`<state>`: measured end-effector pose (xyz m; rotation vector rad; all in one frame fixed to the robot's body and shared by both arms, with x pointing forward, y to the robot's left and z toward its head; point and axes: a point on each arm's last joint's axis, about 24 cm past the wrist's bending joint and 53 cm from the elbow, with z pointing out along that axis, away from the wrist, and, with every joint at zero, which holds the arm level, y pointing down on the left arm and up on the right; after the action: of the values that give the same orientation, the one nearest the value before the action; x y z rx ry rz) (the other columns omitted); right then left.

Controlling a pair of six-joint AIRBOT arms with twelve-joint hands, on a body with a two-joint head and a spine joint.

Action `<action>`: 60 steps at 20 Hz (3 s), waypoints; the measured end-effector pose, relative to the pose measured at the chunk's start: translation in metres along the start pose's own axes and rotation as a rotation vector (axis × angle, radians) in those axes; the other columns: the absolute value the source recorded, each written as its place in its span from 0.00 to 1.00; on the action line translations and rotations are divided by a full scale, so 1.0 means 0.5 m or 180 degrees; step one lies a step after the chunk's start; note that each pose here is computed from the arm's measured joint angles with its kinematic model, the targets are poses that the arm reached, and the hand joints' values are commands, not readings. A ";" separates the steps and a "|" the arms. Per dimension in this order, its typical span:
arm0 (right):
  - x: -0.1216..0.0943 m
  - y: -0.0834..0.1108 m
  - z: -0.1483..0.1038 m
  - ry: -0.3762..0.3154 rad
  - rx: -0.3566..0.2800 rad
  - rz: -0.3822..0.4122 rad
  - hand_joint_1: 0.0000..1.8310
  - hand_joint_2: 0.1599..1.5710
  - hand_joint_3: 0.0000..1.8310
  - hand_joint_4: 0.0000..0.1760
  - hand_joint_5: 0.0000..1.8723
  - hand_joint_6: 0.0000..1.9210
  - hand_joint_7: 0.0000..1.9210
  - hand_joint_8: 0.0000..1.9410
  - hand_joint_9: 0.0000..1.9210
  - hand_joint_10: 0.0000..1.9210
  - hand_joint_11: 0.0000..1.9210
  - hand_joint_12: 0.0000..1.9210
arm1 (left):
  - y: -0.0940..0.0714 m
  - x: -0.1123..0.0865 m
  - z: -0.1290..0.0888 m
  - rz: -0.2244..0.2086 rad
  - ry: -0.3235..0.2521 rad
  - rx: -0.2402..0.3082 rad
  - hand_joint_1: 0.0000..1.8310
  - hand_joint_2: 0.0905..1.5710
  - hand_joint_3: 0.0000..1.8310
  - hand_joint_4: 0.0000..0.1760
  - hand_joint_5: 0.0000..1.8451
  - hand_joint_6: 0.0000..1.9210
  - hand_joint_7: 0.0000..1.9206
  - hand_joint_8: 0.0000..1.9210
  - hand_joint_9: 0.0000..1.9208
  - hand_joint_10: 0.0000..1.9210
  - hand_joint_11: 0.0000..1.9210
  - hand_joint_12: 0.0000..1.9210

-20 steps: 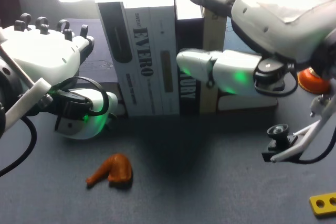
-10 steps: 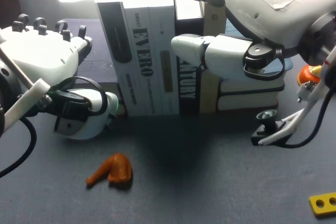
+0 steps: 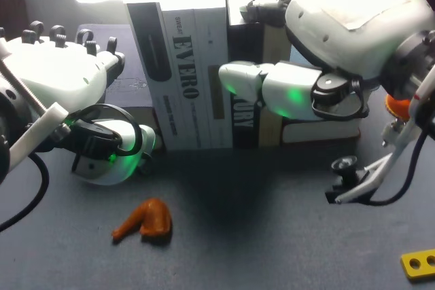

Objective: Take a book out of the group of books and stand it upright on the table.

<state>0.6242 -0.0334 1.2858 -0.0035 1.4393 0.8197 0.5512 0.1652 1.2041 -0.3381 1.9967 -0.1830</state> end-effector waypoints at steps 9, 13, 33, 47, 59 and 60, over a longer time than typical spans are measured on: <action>0.003 0.016 -0.028 0.0019 -0.0025 -0.0073 0.00 0.73 0.00 0.00 0.30 0.02 0.04 0.00 0.00 0.00 0.00 0.00 | 0.010 -0.004 -0.003 0.0044 -0.0039 -0.0070 0.10 0.88 0.00 0.00 0.03 0.01 0.00 0.00 0.00 0.00 0.00 0.00; 0.012 0.028 -0.053 0.0066 -0.0043 -0.0116 0.01 0.72 0.00 0.00 0.30 0.02 0.04 0.00 0.00 0.00 0.00 0.00 | 0.010 -0.004 -0.003 0.0042 -0.0039 -0.0071 0.09 0.88 0.00 0.00 0.03 0.00 0.00 0.00 0.00 0.00 0.00 0.00; 0.075 0.082 -0.165 0.0460 0.0071 -0.0383 0.00 0.74 0.00 0.05 0.30 0.01 0.03 0.00 0.00 0.00 0.00 0.00 | 0.010 -0.004 -0.003 0.0043 -0.0040 -0.0071 0.04 0.89 0.00 0.00 0.02 0.00 0.00 0.00 0.00 0.00 0.00 0.00; 0.125 0.099 -0.221 0.0733 0.0075 -0.0496 0.00 0.74 0.00 0.04 0.29 0.00 0.02 0.00 0.00 0.00 0.00 0.00 | 0.010 -0.004 -0.003 0.0042 -0.0039 -0.0070 0.04 0.89 0.00 0.00 0.02 0.00 0.00 0.00 0.00 0.00 0.00 0.00; 0.193 0.077 -0.238 0.1047 0.0080 -0.0497 0.00 0.74 0.00 0.02 0.30 0.01 0.03 0.00 0.00 0.00 0.00 0.00 | 0.009 -0.005 -0.003 0.0052 -0.0040 -0.0067 0.07 0.88 0.00 0.00 0.04 0.00 0.01 0.00 0.00 0.00 0.00 0.00; 0.209 0.065 -0.236 0.1126 0.0106 -0.0488 0.00 0.74 0.00 0.02 0.30 0.01 0.03 0.00 0.00 0.00 0.00 0.00 | 0.010 -0.005 -0.003 0.0053 -0.0041 -0.0069 0.06 0.88 0.00 0.00 0.03 0.00 0.00 0.00 0.00 0.00 0.00 0.00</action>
<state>0.4969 -0.0136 1.1893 -0.2415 1.7608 0.6908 0.5499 0.1705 1.2055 -0.3356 1.9895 -0.1482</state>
